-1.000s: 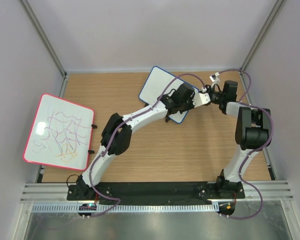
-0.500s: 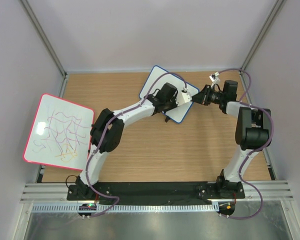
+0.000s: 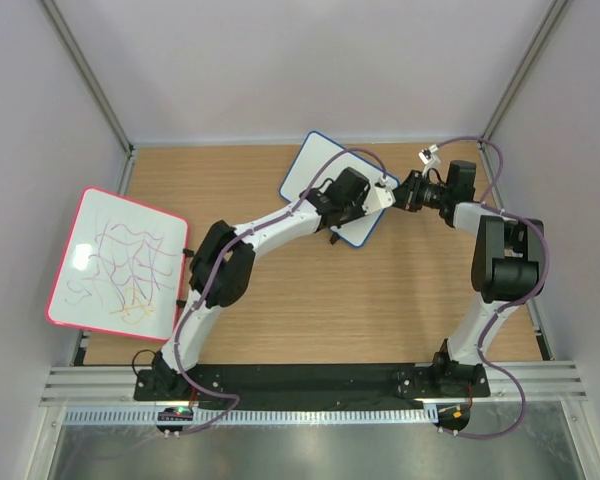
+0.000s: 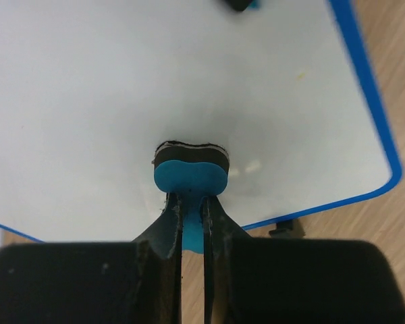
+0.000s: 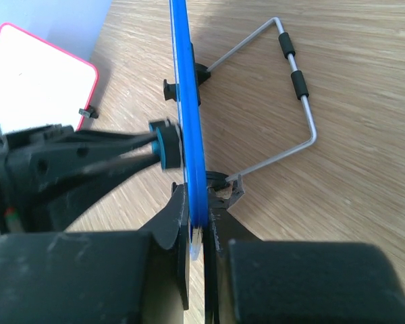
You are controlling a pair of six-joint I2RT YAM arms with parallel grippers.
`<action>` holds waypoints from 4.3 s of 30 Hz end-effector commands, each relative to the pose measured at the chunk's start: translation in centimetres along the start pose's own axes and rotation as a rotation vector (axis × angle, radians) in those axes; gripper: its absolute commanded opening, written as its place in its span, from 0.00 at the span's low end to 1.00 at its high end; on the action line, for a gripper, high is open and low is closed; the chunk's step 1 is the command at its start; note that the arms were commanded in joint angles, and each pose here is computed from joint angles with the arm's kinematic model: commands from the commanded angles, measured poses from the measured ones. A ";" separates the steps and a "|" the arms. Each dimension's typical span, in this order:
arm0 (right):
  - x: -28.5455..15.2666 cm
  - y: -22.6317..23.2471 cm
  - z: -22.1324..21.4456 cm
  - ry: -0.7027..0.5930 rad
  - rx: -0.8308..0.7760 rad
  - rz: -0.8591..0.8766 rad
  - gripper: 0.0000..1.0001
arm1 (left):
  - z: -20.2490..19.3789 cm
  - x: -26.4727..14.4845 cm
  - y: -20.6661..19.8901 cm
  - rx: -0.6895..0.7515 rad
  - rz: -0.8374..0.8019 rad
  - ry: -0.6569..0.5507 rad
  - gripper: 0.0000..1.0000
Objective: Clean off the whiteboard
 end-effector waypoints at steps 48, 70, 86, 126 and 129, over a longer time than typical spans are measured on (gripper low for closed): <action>0.0 -0.9 -1.2 0.066 -0.063 -0.159 0.06 | -15.8 -8.2 6.7 -0.548 -0.072 0.044 0.87; -0.5 -0.4 -1.4 0.079 -0.064 -0.167 0.06 | -12.5 0.8 5.8 -0.538 -0.135 0.119 0.20; -1.5 -0.3 -1.3 0.102 -0.078 -0.207 0.06 | -10.5 2.9 3.3 -0.455 -0.226 0.094 0.00; -8.5 -1.3 -8.2 0.128 0.241 -0.523 0.16 | -4.8 -5.5 4.6 -0.402 -0.113 0.011 0.67; -8.7 -1.2 -7.8 0.107 0.234 -0.542 0.22 | -6.8 -8.4 5.2 -0.430 -0.109 0.023 0.70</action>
Point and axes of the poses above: each gripper's point midway between its finger pads, its own x axis out along the fingers, its own y axis along the line the jaws close on, z = x × y, the point moved 4 cm from there along -x, back along the fingers, and after that the axes turned 3 degrees about -x, right-handed, at the moved point
